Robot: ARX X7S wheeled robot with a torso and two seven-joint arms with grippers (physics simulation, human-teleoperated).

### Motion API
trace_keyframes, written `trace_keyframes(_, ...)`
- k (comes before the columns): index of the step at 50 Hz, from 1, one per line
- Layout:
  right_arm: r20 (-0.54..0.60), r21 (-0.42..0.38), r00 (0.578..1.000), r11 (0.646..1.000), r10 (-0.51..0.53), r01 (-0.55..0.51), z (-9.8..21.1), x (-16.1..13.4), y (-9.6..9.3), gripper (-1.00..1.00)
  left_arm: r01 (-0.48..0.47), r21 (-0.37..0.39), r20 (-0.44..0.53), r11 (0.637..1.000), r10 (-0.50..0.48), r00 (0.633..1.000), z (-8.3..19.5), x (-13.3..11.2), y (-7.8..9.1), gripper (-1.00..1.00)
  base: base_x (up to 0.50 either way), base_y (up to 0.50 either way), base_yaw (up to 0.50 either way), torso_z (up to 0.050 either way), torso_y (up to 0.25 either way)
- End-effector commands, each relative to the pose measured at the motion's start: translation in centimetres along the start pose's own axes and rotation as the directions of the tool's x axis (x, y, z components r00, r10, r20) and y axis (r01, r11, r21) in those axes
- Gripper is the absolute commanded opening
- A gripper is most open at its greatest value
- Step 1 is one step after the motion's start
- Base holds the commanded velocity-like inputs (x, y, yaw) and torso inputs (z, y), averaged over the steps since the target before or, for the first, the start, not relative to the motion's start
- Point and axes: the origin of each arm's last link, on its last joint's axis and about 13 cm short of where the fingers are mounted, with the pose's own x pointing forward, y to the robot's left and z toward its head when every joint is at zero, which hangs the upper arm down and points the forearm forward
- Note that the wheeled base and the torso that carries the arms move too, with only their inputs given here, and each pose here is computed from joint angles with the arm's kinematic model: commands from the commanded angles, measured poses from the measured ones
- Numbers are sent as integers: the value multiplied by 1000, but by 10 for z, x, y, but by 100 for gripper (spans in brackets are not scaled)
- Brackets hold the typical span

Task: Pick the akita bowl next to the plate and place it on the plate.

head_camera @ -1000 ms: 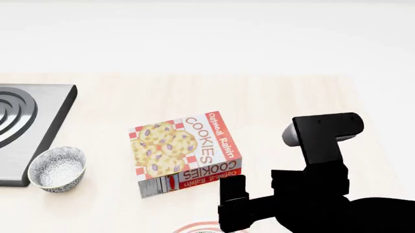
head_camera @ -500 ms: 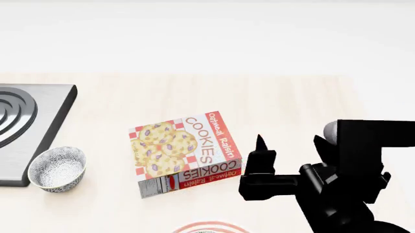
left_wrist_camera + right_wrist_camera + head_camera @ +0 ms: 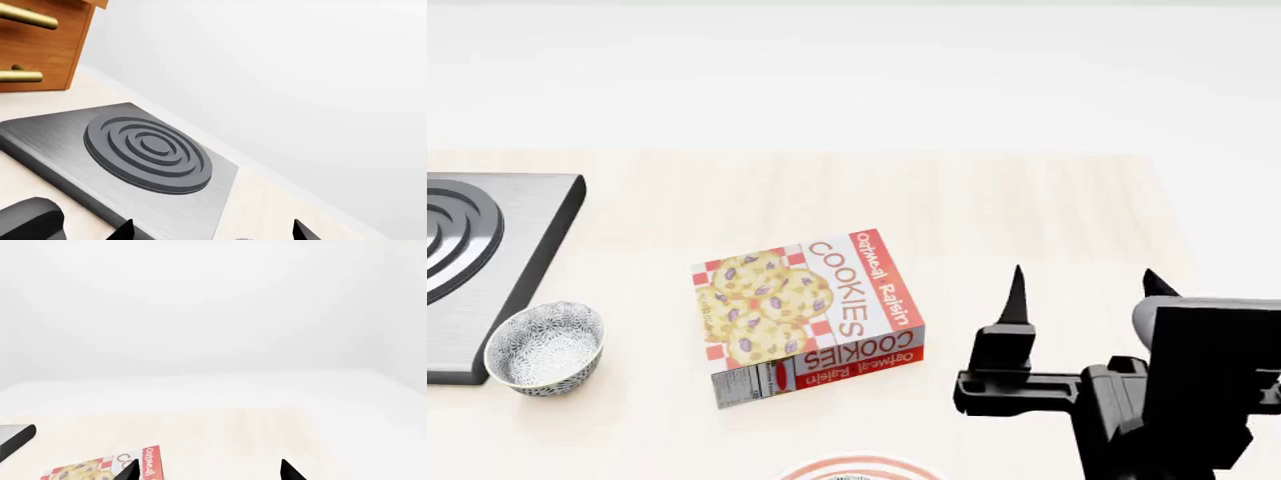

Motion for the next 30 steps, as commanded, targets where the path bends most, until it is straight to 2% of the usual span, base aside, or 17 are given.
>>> trace_keyframes(1,75,-45,997,998,-34,38,-4,-6,-2,100,1,-3,-3,1000,-1,1000,0,1,0,100,0,0,0,0,0)
trace_keyframes(14,161,-65,985,995,-61,72,-1,-11,-8,100,-1,-10,-6,1000,1,1000,-2,2,2,100,0,0,0,0,0)
trace_keyframes(30,186,-50,975,990,-120,131,4,-19,-19,100,2,-10,-5,1000,-2,1000,-2,3,2,100,0,0,0,0,0)
